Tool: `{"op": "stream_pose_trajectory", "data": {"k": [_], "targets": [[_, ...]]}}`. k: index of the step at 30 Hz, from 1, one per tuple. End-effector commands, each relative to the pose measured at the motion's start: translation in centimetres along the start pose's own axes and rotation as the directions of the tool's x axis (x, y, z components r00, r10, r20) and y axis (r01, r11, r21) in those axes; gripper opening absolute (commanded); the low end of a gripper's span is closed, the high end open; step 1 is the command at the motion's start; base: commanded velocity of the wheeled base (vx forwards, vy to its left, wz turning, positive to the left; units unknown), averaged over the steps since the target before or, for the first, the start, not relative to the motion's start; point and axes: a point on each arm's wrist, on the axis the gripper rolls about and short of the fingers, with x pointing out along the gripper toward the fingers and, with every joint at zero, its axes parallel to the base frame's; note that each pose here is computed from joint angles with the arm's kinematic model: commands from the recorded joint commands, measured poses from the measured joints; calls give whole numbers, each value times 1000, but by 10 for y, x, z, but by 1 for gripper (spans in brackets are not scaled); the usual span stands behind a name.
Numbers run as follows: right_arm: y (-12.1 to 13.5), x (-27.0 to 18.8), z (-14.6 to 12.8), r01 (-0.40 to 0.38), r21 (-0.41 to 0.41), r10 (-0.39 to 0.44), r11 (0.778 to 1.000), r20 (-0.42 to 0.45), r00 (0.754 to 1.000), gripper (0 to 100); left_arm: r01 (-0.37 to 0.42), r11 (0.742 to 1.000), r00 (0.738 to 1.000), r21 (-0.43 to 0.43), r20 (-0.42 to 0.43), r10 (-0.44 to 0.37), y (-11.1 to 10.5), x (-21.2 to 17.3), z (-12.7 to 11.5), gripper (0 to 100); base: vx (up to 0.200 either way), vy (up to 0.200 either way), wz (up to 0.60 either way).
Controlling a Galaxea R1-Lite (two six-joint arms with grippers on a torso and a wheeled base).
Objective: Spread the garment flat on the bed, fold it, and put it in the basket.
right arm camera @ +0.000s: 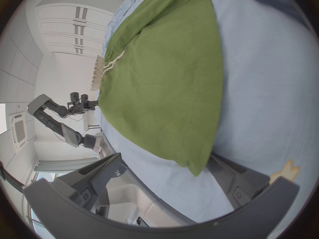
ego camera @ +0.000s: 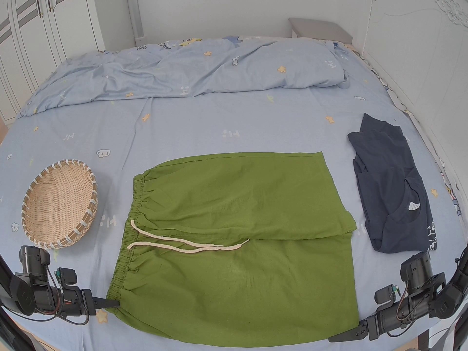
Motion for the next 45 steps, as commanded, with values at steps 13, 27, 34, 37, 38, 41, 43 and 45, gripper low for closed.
{"op": "stream_pose_trajectory", "data": {"k": [13, 27, 34, 37, 38, 41, 43, 45], "targets": [[-3, 1, -4, -94, 36, 95, 995, -30, 995, 100, 0, 1000, 1000, 0, 2, 0, 0, 0, 1, 0, 0, 0, 0], [-11, -19, -14, -39, 142, 40, 989, -9, 999, 0, -7, 1000, 1000, -16, 12, 8, 3, 0, 3, 0, 0, 0, 0], [-14, -26, -20, -21, 151, 22, 988, -9, 1000, 0, -17, 999, 1000, -36, 6, 17, 8, 0, 2, 0, 0, 0, 0], [-14, -26, -19, -22, 146, 23, 989, -7, 1000, 0, -16, 999, 1000, -36, 4, 16, 7, 0, 1, 0, 0, 0, 0], [-14, -26, -20, -22, 148, 23, 989, -11, 1000, 0, -13, 999, 1000, -32, -1, 13, 5, -1, -1, 0, 0, 0, 0], [-13, -26, -20, -22, 150, 24, 989, -14, 1000, 0, -10, 999, 1000, -34, -6, 10, 4, 0, -2, 0, 0, 0, 0], [-8, -26, -21, -31, 124, 34, 992, -24, 999, 0, 1, 1000, 1000, -27, -9, -1, 0, -3, -7, 0, 0, 0, 0], [-5, -28, -22, -39, 101, 41, 994, -17, 999, 0, 14, 1000, 1000, -13, -9, -14, -4, -4, -8, 0, 0, 0, 0]]}}
